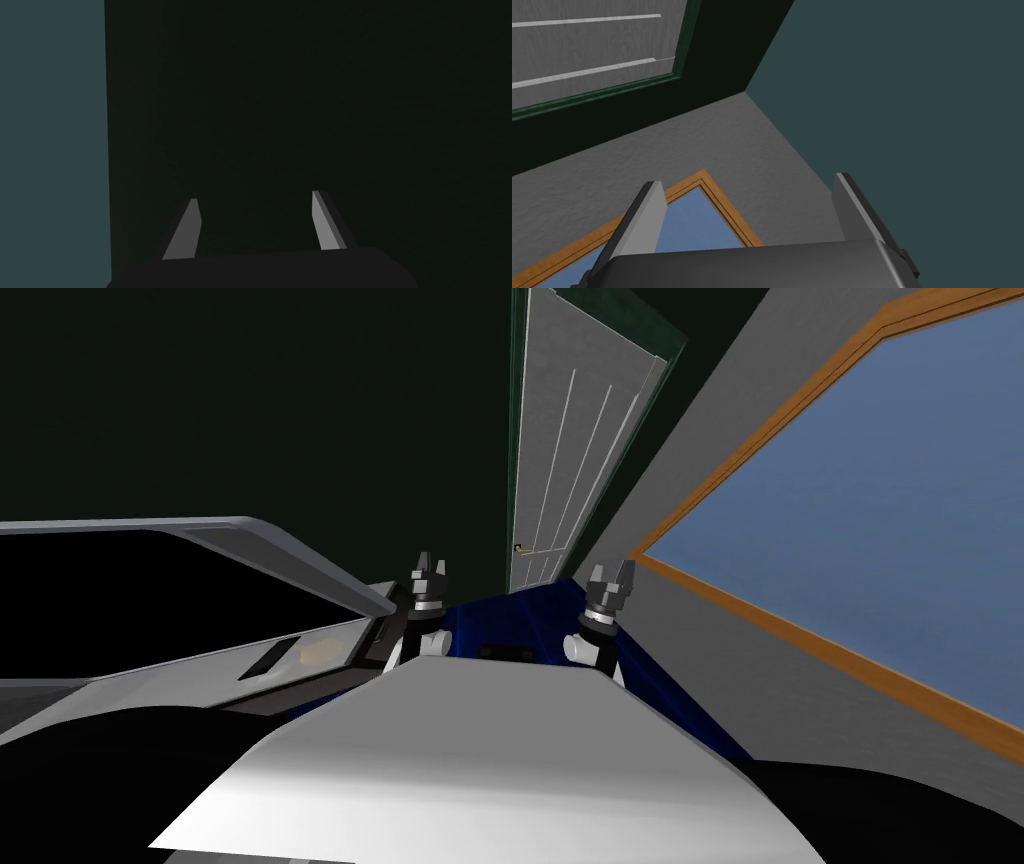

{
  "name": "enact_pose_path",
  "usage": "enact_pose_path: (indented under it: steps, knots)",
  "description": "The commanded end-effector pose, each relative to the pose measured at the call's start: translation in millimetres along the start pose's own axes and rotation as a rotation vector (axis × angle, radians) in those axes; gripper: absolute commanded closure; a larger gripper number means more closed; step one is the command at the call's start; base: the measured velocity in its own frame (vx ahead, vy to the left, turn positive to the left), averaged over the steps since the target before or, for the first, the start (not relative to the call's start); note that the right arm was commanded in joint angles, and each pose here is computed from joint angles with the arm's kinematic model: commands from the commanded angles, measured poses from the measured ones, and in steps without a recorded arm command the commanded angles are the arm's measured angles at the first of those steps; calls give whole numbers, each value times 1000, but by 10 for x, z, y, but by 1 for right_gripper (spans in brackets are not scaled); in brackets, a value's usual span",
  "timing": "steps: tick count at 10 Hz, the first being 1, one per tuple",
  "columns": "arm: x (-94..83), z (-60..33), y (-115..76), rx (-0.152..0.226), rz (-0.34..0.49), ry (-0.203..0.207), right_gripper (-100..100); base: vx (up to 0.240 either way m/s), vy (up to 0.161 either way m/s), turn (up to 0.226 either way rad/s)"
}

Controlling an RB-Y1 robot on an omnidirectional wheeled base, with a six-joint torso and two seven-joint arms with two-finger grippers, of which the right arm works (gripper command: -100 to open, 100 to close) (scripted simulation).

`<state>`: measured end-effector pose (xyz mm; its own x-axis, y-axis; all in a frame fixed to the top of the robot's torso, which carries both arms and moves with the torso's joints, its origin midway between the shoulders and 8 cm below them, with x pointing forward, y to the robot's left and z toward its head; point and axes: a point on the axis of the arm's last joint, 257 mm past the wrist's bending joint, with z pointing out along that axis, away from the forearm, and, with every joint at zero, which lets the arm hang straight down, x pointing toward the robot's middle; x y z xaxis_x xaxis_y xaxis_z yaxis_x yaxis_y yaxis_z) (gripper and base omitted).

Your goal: Pull the door open

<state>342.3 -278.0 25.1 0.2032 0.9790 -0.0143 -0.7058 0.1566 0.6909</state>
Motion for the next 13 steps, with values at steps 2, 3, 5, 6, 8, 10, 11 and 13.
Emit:
enact_pose_path:
  steps: [2,3,5,6,8,10,11,13]
  knots:
    - [2,-69,-284,42,12,12,-100,73,-21,148]
    - [2,-86,-374,54,17,16,-100,74,-33,193]
    - [-1,-142,-548,84,20,20,-100,50,-21,99]
    - [-6,-169,-662,100,25,23,-100,61,-27,213]
    - [-15,-212,-802,122,29,26,-100,46,-24,78]
    - [-26,-258,-943,145,33,28,-100,41,-12,119]
    - [-39,-261,-1014,151,39,30,-100,70,-28,228]
    - [-58,-329,-1190,182,42,31,-100,54,-31,81]
